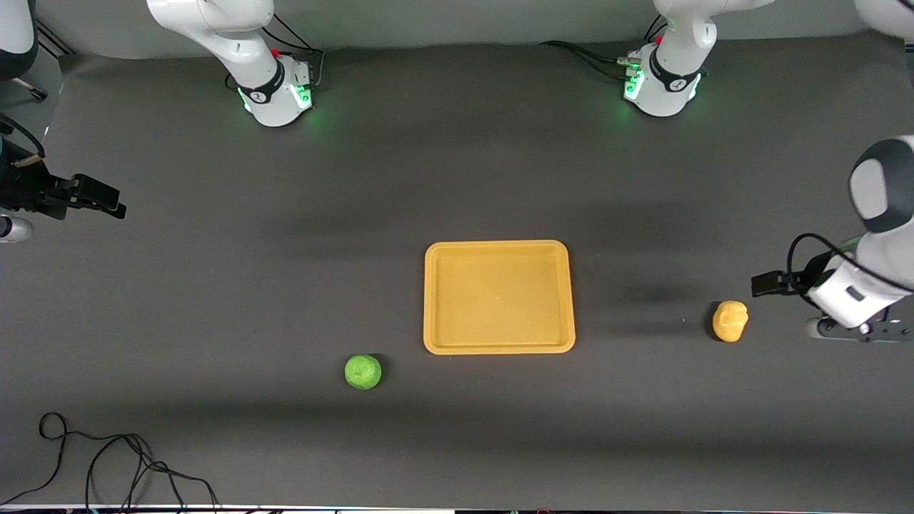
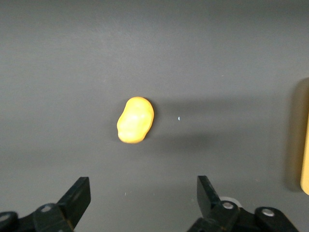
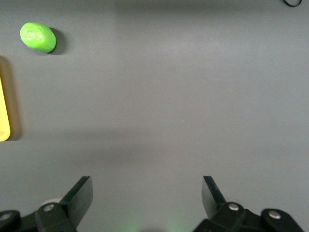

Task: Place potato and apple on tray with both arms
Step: 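Lower the left gripper and grasp the yellow potato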

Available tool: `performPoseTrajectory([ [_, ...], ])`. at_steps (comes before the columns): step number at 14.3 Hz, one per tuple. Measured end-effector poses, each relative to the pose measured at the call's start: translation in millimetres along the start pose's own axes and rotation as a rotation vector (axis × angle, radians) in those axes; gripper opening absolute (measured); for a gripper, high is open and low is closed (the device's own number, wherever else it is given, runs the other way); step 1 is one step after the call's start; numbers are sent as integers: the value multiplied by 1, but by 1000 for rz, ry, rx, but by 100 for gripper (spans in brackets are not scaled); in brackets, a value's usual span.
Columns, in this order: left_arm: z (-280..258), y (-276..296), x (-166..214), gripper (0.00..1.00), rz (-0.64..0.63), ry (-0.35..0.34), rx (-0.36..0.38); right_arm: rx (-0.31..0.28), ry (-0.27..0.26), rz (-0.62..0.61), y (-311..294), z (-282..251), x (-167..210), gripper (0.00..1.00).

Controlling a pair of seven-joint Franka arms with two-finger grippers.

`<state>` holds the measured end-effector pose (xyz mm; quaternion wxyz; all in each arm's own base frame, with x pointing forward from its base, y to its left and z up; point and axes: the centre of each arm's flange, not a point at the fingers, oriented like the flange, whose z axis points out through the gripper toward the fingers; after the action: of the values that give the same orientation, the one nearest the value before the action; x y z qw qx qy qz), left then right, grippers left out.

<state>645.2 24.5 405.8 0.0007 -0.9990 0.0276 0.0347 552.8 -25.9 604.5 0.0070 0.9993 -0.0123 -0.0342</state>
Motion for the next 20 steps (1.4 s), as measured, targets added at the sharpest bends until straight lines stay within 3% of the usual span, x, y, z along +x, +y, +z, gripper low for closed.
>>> performPoseTrajectory([
  [2,43,-4,6,98,16,44,2,0,0,0,0,0,0,100],
  [7,145,-39,-2,98,16,30,-9,0,-2,0,0,1,1,100],
  [10,180,-58,-1,97,11,38,-13,0,-5,2,1,3,2,100],
  [16,207,-36,2,95,45,27,-27,0,-6,3,2,4,3,100],
  [18,207,-30,3,78,55,27,-27,0,-6,3,2,4,3,100],
  [19,207,-29,3,78,57,27,-27,0,-6,3,2,4,3,100],
  [20,207,-29,4,70,58,27,-27,0,-6,3,2,4,3,100],
])
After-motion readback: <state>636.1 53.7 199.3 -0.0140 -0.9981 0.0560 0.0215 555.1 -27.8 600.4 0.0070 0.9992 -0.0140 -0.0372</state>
